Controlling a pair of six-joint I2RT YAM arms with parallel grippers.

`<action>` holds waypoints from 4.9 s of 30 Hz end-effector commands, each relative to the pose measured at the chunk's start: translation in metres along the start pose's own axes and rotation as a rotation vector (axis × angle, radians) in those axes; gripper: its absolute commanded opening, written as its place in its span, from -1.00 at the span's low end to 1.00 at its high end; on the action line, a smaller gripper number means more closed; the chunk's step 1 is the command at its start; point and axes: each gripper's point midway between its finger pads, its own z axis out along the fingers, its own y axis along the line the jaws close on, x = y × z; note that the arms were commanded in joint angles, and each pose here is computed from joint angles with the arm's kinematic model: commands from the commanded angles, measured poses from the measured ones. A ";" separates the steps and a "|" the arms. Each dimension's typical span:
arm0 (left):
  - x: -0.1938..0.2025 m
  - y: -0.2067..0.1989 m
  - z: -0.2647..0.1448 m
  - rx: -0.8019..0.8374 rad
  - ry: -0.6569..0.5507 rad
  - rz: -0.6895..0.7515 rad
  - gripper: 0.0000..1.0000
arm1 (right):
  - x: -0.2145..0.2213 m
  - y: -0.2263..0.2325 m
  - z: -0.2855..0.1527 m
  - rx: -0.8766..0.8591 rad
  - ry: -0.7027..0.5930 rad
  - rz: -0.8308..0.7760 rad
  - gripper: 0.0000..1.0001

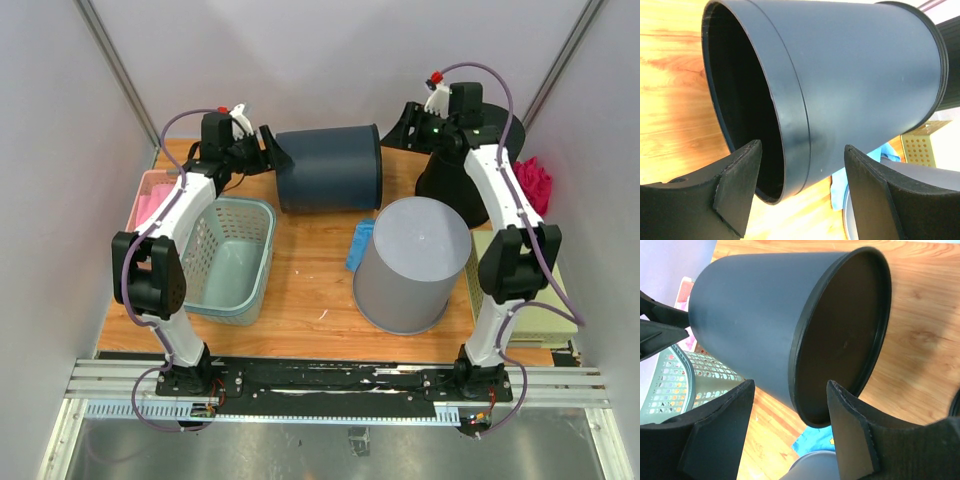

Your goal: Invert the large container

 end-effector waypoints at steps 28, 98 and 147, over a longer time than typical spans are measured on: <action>0.010 -0.002 0.004 0.060 0.074 0.050 0.44 | -0.024 0.067 0.013 -0.191 -0.013 -0.105 -0.99; 0.128 -0.128 -0.127 0.014 0.116 0.041 -0.99 | 0.029 0.107 -0.169 0.394 -0.222 -0.555 0.37; 0.109 -0.015 -0.151 -0.464 0.068 0.272 0.72 | 0.045 0.075 -0.190 0.436 -0.247 -0.451 0.37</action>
